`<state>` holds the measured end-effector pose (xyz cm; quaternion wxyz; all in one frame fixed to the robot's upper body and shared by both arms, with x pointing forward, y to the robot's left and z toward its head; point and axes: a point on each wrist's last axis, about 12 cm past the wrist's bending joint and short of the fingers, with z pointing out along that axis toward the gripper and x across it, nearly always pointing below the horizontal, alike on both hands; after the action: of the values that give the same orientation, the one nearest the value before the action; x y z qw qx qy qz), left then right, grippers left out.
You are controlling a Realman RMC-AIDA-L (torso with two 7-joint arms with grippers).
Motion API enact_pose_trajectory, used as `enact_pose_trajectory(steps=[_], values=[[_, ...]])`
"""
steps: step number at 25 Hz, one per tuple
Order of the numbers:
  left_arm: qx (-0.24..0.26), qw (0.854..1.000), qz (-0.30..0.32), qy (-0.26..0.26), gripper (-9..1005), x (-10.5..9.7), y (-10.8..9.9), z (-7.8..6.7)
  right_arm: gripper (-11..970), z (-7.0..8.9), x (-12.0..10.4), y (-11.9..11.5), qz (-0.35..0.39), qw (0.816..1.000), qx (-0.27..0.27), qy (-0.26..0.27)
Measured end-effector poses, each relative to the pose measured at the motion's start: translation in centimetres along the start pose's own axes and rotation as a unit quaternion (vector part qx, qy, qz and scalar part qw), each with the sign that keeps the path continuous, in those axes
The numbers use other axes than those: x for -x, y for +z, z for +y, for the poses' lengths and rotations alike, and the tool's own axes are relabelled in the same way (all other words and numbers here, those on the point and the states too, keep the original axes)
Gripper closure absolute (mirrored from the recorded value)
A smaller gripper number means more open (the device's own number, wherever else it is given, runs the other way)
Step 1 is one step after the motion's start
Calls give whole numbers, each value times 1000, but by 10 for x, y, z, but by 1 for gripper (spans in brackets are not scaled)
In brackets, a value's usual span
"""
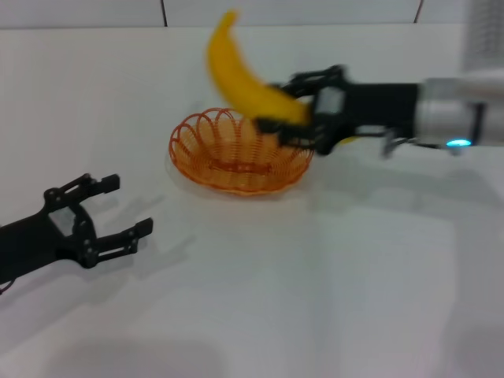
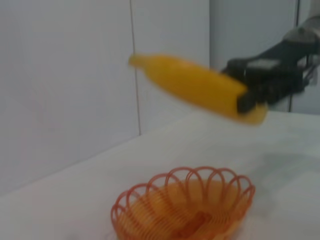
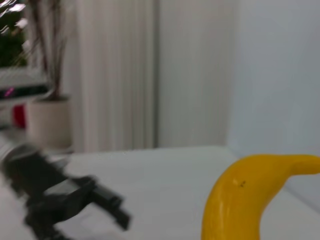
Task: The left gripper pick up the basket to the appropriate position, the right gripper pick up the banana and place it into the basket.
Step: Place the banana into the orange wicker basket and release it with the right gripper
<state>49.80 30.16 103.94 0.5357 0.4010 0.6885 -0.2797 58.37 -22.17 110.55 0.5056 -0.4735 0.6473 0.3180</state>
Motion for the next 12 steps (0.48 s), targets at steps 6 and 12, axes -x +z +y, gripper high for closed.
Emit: enact_pose_trajectory(steps=[6, 12], values=[[-19, 1000, -10, 0, 105, 9, 16, 3, 411, 8, 2, 47, 63, 997, 25, -34], [-28, 999, -16, -3, 106, 10, 20, 1, 391, 6, -8, 67, 105, 994, -30, -12]])
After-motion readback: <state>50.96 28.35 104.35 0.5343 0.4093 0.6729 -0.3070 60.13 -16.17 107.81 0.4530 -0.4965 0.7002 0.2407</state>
